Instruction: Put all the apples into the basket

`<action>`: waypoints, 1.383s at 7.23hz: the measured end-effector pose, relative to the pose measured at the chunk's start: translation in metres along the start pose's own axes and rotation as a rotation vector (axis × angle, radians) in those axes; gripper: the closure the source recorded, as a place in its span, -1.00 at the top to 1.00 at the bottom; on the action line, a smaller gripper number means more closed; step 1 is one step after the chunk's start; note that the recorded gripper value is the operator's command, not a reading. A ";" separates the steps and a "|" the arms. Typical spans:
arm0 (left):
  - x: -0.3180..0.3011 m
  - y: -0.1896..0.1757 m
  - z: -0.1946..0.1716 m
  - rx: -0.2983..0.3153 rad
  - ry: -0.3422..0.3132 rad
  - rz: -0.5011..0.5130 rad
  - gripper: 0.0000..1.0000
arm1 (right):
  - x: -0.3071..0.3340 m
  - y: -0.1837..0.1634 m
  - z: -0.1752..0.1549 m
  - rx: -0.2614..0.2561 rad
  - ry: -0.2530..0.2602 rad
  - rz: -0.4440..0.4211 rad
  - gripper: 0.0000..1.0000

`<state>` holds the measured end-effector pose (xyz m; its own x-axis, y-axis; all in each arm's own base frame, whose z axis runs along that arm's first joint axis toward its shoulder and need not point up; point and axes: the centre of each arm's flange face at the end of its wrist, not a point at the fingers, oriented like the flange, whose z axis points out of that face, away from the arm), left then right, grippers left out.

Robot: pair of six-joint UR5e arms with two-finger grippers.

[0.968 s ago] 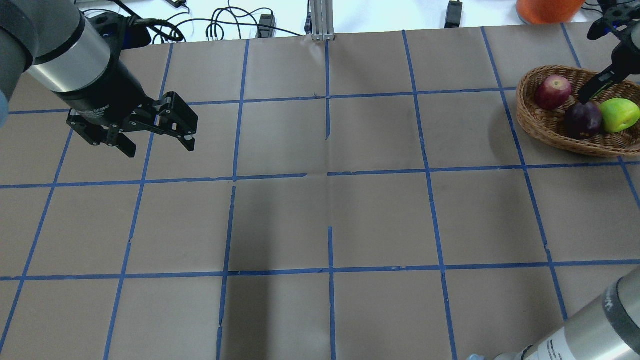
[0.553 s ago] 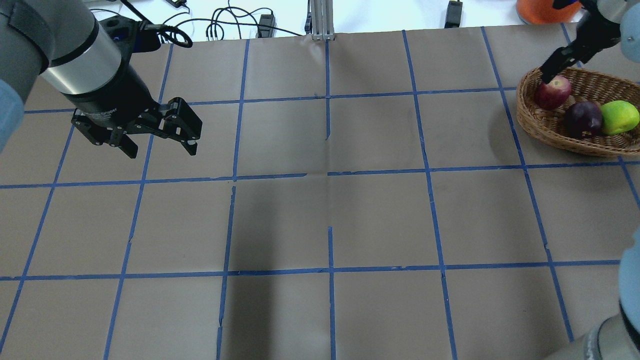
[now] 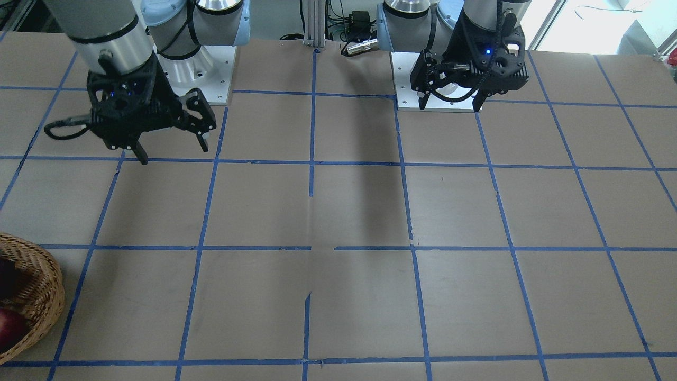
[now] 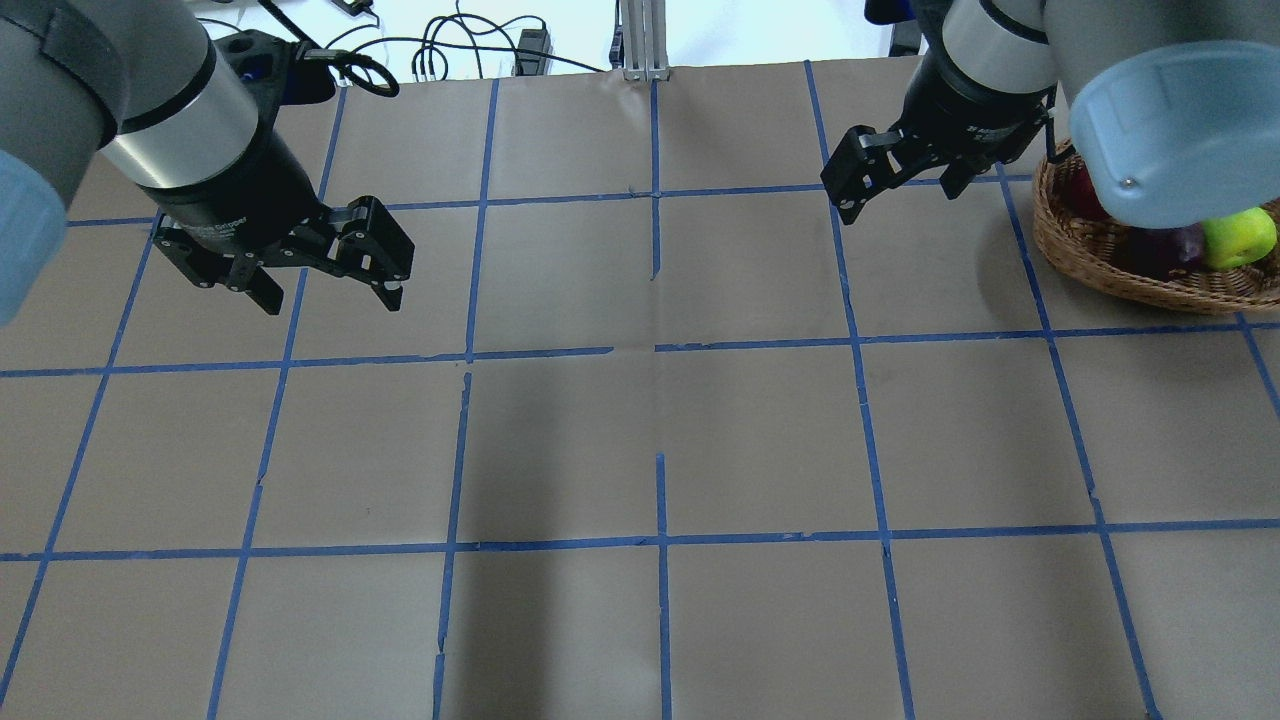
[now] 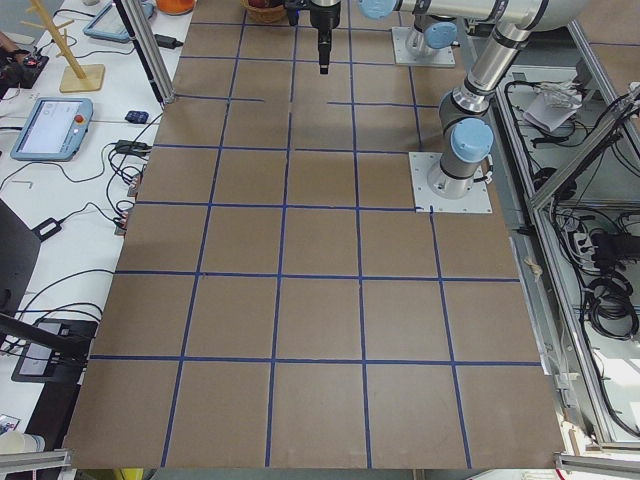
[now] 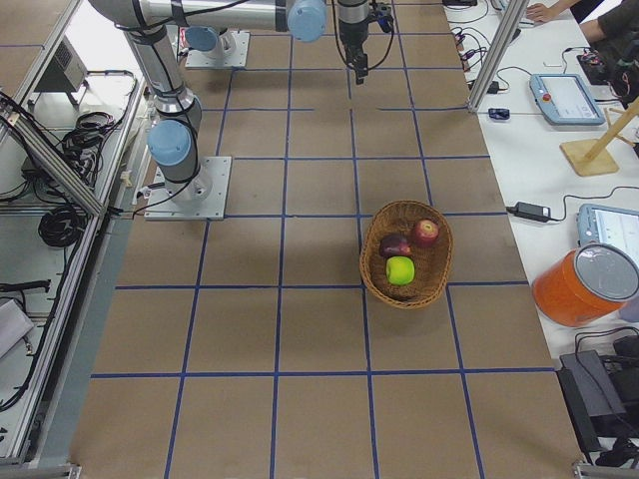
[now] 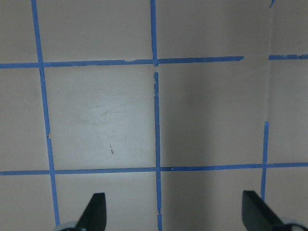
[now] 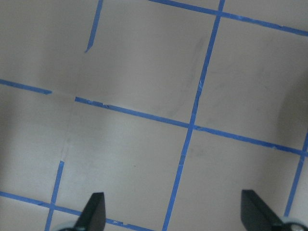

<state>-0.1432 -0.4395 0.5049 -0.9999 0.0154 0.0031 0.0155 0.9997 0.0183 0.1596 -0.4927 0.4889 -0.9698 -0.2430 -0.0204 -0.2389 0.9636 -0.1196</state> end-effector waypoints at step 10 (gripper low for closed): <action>0.000 0.004 -0.004 0.004 0.001 0.002 1.00 | 0.029 -0.031 -0.008 -0.052 0.065 0.093 1.00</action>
<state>-0.1436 -0.4354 0.5087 -0.9998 0.0176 0.0038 0.0176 0.9997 0.0138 0.1386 -0.5283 0.4995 -0.9887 -0.1457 0.0358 -0.1479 0.9866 -0.0687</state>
